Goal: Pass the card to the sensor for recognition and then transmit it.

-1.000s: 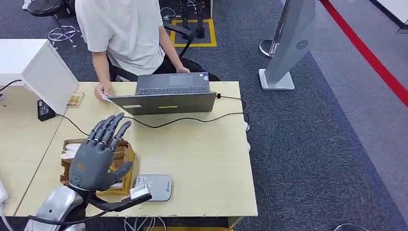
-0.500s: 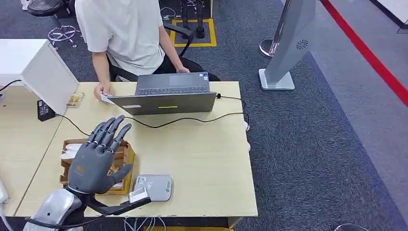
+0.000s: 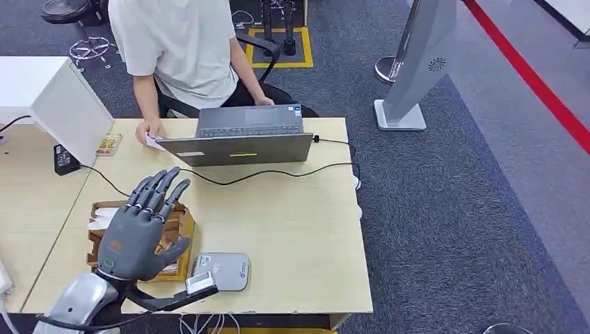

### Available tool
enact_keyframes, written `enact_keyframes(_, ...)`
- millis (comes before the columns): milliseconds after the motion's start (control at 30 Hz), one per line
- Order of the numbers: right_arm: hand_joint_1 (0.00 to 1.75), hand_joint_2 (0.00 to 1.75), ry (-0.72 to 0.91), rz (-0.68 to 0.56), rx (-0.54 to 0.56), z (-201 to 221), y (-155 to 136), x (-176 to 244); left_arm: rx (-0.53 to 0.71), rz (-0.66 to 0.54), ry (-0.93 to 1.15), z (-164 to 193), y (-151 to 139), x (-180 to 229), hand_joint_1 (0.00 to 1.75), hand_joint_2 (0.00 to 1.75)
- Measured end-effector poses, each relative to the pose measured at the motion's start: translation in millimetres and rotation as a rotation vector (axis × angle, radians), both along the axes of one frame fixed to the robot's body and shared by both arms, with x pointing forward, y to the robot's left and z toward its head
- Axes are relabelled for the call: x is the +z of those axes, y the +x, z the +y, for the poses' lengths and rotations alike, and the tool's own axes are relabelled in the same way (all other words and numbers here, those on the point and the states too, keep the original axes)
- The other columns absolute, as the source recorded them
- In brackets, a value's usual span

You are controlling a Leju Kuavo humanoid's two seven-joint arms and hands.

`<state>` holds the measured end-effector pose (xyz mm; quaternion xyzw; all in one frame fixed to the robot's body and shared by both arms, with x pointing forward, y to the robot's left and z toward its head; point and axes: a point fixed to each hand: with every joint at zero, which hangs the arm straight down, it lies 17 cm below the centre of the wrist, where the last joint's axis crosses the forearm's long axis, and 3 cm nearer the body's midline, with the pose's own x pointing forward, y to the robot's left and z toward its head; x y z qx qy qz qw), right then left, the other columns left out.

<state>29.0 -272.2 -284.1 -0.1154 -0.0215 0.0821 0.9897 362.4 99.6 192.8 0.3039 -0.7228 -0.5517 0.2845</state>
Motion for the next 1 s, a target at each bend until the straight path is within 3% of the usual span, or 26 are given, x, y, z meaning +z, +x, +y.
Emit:
enact_keyframes(500,0.0,1.75,-0.001,0.001,-0.002,0,0,0,0.008,0.029,-0.006,1,0,-4,0.0,1.75)
enact_keyframes(567,0.0,1.75,-0.004,0.004,-0.022,-1,0,0,0.065,0.201,-0.095,8,-21,-38,0.0,1.75)
enact_keyframes(700,0.0,1.75,-0.005,0.022,-0.028,-2,-8,0,0.149,0.356,-0.244,19,-73,-83,0.0,1.75)
enact_keyframes(833,0.0,1.75,-0.007,0.015,-0.024,-3,-3,0,0.138,0.455,-0.246,15,-98,-106,0.0,1.75)
enact_keyframes(1000,0.0,1.75,-0.006,0.015,-0.027,-3,-2,0,0.122,0.485,-0.227,15,-109,-115,0.0,1.75)
